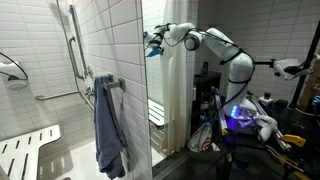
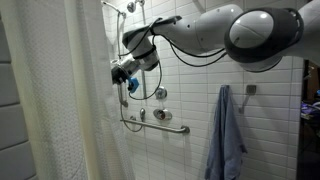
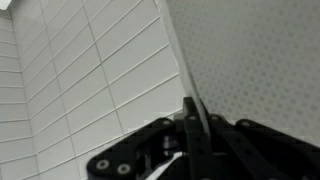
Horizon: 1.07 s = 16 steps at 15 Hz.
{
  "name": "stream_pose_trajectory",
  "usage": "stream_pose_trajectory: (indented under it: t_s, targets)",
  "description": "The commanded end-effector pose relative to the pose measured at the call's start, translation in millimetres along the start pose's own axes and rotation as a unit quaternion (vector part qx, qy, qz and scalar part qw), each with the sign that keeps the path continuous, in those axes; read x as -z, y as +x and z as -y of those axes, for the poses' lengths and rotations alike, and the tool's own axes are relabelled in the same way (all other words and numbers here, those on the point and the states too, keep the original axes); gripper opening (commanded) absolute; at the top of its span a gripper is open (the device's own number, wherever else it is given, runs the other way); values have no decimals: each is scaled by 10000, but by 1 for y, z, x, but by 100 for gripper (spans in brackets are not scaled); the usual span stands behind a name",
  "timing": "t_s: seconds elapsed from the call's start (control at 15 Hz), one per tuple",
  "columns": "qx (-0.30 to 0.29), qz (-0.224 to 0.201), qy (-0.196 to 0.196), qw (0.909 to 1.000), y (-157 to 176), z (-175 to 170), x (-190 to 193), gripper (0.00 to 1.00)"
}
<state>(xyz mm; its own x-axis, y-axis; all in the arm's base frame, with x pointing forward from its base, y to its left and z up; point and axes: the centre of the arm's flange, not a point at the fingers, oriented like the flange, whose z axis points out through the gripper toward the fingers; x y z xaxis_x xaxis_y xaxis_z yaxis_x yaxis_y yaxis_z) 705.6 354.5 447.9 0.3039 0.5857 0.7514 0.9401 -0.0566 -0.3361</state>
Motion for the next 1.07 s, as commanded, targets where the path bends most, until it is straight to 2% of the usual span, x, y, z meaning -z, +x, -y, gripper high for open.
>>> stream_pose_trajectory:
  t_s: [0.0, 0.27, 0.53, 1.0]
  targets:
    - [-510, 194, -580, 9968, 3, 14, 10, 0]
    - [-1076, 272, -1205, 9865, 0, 27, 21, 0]
    - [-1647, 329, -1618, 9724, -8, 48, 29, 0]
    - [-2582, 441, -2153, 9408, -31, 92, 46, 0]
